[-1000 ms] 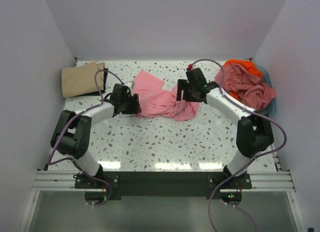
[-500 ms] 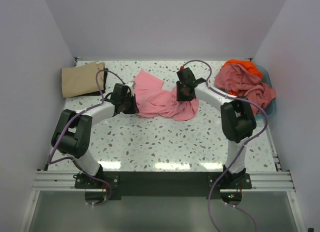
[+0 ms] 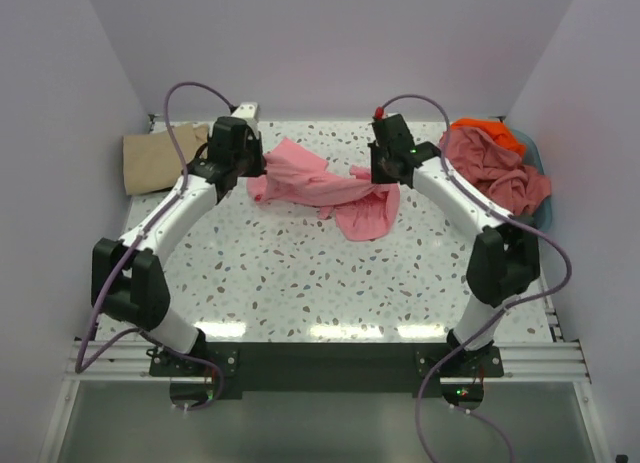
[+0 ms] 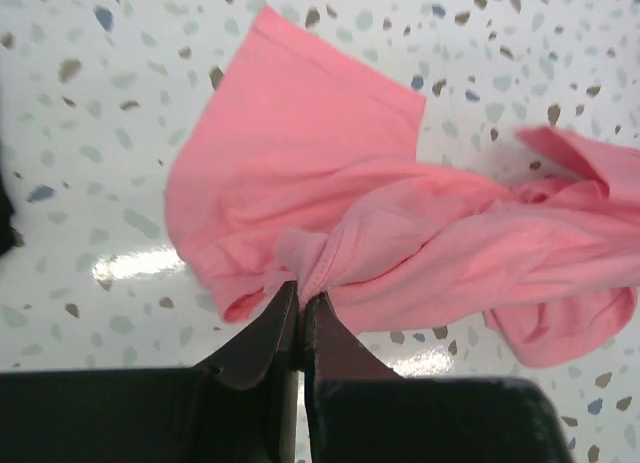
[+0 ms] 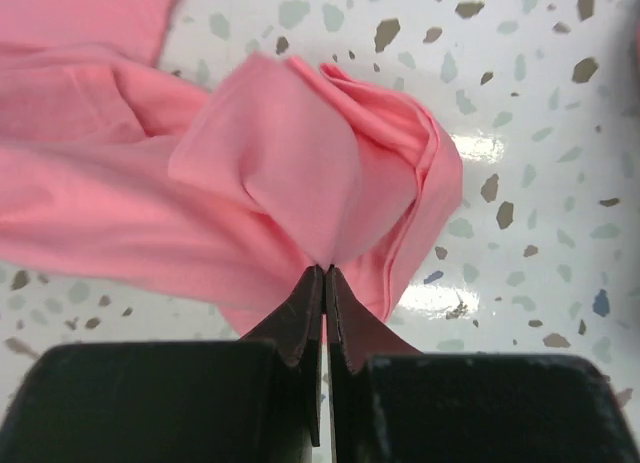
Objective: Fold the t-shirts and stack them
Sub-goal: Flatten the tshirt out
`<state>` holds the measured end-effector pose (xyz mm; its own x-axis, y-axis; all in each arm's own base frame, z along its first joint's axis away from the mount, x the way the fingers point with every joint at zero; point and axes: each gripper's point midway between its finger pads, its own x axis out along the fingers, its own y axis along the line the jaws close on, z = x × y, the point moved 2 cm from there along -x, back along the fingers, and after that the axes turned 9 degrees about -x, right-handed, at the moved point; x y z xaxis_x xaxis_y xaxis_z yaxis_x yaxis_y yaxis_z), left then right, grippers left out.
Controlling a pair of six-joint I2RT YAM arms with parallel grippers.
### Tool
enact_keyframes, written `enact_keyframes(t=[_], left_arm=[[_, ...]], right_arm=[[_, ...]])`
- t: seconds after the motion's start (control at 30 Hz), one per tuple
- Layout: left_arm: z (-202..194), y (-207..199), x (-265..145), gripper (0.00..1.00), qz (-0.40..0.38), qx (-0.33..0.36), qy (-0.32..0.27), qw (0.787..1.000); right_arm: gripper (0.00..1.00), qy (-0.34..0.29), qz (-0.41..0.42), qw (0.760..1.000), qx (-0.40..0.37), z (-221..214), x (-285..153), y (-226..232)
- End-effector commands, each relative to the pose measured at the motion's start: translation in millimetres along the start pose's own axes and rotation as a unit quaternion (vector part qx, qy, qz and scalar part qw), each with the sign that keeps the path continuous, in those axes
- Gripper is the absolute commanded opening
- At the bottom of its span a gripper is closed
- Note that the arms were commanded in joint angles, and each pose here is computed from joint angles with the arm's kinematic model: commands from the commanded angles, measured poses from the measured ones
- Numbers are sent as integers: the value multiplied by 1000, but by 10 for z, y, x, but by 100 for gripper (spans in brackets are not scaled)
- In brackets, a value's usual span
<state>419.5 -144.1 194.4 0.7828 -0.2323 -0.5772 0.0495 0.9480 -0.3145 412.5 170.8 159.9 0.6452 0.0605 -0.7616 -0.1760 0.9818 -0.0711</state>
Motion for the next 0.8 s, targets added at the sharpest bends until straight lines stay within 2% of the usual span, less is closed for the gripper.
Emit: enact_keyframes(t=[0.0,0.07,0.13,0.2,0.27,0.33,0.37,0.47,0.57,0.77], left_arm=[[429,38,-449,0,31,23,-76,996],[430,127,-613,0,54,18,-88,995],[295,285,-718,0,90,9,-81,993],[9,434,-760,5,120,-5,-41,992],[-216,565,-861,26,156,-29,-10,987],[-419,727,-982,44,201,-42,17,978],[-462,761,-1016,62,213,-57,19,975],[-500,802,-1042,77,222,-60,18,973],[-404,696,-879,82,197,-52,16,979],[1,35,-281,82,60,-29,4,998]], right_arm=[[0,-60,25,997,-35,198,-719,-16],[0,-46,26,996,-72,13,-922,26],[0,2,42,993,-111,-379,-1012,171],[0,41,65,992,-103,-745,-1112,242],[2,79,78,989,-97,-1033,-1182,223],[17,125,93,983,-97,-1365,-1269,185],[31,141,91,981,-99,-1457,-1295,157],[55,167,77,977,-103,-1629,-1344,70],[63,147,73,982,-96,-1541,-1293,90],[64,100,90,990,-37,-1193,-959,336]])
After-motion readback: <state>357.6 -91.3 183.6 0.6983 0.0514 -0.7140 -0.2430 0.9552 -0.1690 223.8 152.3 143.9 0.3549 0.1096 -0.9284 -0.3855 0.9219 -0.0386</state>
